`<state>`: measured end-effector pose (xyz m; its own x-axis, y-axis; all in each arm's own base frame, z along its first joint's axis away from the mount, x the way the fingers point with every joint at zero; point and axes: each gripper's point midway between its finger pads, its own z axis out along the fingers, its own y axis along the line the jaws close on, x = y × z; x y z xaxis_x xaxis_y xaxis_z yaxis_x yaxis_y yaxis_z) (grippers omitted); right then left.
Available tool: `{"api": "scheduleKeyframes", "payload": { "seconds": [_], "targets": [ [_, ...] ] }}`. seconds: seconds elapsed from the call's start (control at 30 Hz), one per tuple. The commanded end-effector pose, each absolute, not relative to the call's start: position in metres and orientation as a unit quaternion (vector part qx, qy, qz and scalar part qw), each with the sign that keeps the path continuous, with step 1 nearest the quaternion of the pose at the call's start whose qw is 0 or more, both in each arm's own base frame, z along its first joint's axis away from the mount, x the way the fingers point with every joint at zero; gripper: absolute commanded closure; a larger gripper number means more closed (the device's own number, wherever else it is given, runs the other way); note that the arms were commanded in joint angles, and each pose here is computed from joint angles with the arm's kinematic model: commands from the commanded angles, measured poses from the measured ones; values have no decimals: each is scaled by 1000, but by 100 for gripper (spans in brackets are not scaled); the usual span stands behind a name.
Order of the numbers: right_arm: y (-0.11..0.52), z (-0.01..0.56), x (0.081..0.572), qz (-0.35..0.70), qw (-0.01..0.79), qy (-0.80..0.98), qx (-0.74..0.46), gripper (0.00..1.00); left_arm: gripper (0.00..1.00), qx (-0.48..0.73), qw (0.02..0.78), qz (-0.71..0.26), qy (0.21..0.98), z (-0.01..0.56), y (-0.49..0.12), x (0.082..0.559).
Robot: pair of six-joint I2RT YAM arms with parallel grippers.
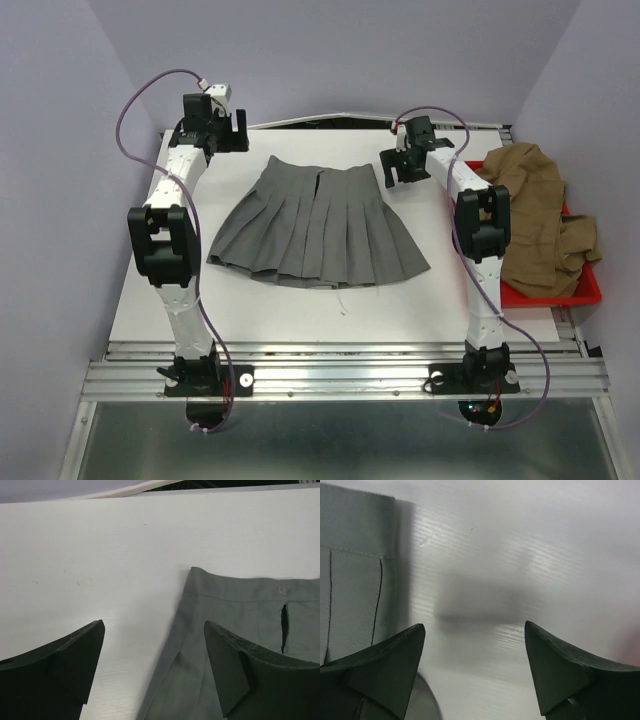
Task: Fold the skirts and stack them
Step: Flatten the skirt out
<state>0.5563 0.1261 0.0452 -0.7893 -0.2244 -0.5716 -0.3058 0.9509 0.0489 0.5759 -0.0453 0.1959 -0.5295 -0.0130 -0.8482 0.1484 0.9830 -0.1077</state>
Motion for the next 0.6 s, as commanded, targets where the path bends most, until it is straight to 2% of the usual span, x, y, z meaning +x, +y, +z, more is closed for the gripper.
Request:
{"api": "scheduleKeyframes", "payload": {
  "seconds": [0.0,0.13,0.3,0.37,0.5,0.53,0.57],
  "targets": [
    [123,142,570,47,396,904,-153,15,7,55,542,-50,837,285,-34,535],
    [133,134,536,91,354,917,-160,21,9,55,476,-50,877,225,-31,474],
    [139,92,473,140,249,940,-184,35,19,63,404,-62,910,161,-34,417],
    [138,82,457,147,228,943,-191,37,29,62,389,-67,917,153,-34,406],
    [131,59,423,144,187,951,-199,45,39,65,357,-80,928,132,-38,389],
    [129,50,411,148,170,954,-199,49,41,62,341,-82,934,123,-38,385],
    [131,48,405,157,164,953,-201,56,48,64,327,-88,939,116,-40,381]
  ]
}}
